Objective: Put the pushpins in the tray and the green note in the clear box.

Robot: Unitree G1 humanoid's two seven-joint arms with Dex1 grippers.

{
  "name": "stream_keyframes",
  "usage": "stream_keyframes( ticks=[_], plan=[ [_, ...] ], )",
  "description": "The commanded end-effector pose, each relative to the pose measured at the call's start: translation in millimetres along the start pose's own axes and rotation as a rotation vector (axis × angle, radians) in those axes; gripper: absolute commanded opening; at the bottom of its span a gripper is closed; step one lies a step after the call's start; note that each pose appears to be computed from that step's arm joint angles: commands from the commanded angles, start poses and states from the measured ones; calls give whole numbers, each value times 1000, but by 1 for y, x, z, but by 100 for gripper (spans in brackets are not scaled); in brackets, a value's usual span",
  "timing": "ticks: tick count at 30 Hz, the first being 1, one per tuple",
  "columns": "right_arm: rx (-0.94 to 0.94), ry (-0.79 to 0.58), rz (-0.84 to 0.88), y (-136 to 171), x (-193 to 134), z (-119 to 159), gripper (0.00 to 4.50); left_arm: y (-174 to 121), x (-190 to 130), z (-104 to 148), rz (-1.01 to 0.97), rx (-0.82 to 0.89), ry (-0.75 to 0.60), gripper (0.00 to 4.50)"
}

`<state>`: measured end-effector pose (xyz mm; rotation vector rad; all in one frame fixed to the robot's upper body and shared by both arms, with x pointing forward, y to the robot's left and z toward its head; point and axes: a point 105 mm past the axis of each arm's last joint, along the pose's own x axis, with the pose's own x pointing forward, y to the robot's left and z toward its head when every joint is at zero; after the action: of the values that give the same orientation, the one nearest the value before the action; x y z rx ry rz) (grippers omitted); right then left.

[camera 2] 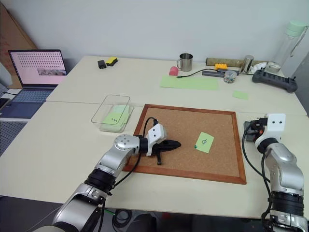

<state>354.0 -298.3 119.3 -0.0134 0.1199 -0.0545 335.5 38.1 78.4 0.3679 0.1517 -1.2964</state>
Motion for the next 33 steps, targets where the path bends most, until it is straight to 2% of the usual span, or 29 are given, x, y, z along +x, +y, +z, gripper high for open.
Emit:
stream_keyframes(
  ticks=[1,4,11,15,17,20,26,33],
  plan=[
    [21,-47,-58,-16,4,13,7,-9,0,-17,-30,-34,58,0],
    [37,-41,-65,-20,5,10,57,-9,-2,-18,-24,-37,61,0],
    [9,-58,-74,-24,0,11,217,-10,-2,-18,-20,-40,61,0],
    [-19,-105,-27,-17,-6,21,217,-10,-1,-17,-23,-39,60,0],
    [-33,-135,73,1,-11,28,217,-10,-1,-17,-25,-38,60,0],
    [-33,-149,310,46,-26,30,217,-10,-1,-17,-28,-38,61,0],
    [-93,-92,680,123,-61,12,217,-12,0,-18,-39,-40,62,0],
    [-157,-36,801,167,-67,-13,217,-11,0,-17,-40,-38,63,0]
  ],
)
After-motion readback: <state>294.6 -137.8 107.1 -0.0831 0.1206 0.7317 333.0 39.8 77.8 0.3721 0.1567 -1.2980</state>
